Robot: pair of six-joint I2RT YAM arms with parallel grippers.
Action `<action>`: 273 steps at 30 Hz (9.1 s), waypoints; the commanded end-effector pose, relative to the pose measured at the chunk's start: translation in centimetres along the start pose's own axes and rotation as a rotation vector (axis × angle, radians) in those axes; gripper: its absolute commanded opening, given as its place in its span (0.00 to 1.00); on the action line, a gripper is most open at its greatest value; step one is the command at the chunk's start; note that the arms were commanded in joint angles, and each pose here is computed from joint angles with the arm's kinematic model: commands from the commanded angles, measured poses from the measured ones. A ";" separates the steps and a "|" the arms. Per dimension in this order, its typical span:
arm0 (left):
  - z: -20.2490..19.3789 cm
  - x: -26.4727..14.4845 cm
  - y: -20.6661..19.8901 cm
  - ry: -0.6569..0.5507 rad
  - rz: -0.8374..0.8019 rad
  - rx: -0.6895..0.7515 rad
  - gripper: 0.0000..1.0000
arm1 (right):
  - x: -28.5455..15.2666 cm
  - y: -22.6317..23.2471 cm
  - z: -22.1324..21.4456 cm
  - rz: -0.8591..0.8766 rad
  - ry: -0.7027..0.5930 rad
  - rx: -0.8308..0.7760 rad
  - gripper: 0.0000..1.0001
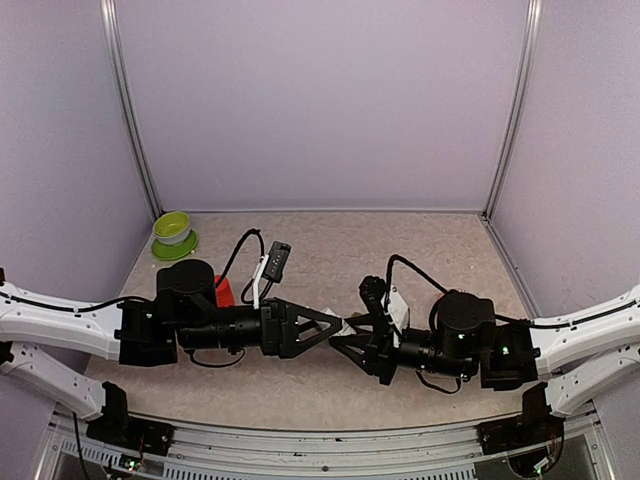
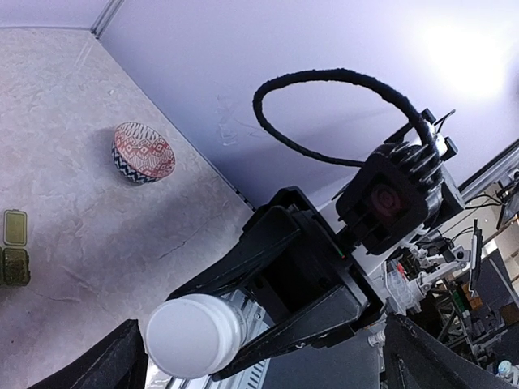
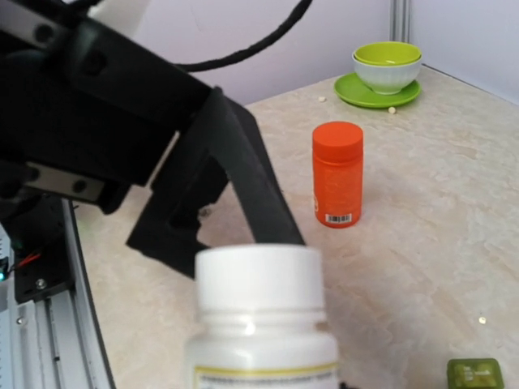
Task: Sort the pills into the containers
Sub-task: Screw the lid of the pill bottle onto the pill bottle, then place the pill bottle at the center of the board, then hold the pill container at the center of the board, then close the lid of the pill container on the pill container.
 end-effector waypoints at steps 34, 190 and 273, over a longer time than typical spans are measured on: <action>2.6 -2.4 -1.7 -0.074 -0.012 0.044 0.95 | 0.7 1.5 -0.5 0.071 0.012 -0.067 0.20; -0.1 1.9 18.2 0.333 0.567 0.132 0.85 | -0.7 -12.9 -5.8 -0.287 0.116 0.532 1.00; -7.9 8.5 25.8 0.530 0.436 0.050 0.45 | 5.6 -17.2 -8.4 0.064 0.114 0.579 0.85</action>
Point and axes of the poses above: each gripper's point midway between its finger pads, its own x axis out along the fingers, its own y axis along the line the jaws close on, z = x × y, the point moved 7 cm from there along -x, back along the fingers, and after that the axes turned 9 degrees about x, right-handed, at the moved point
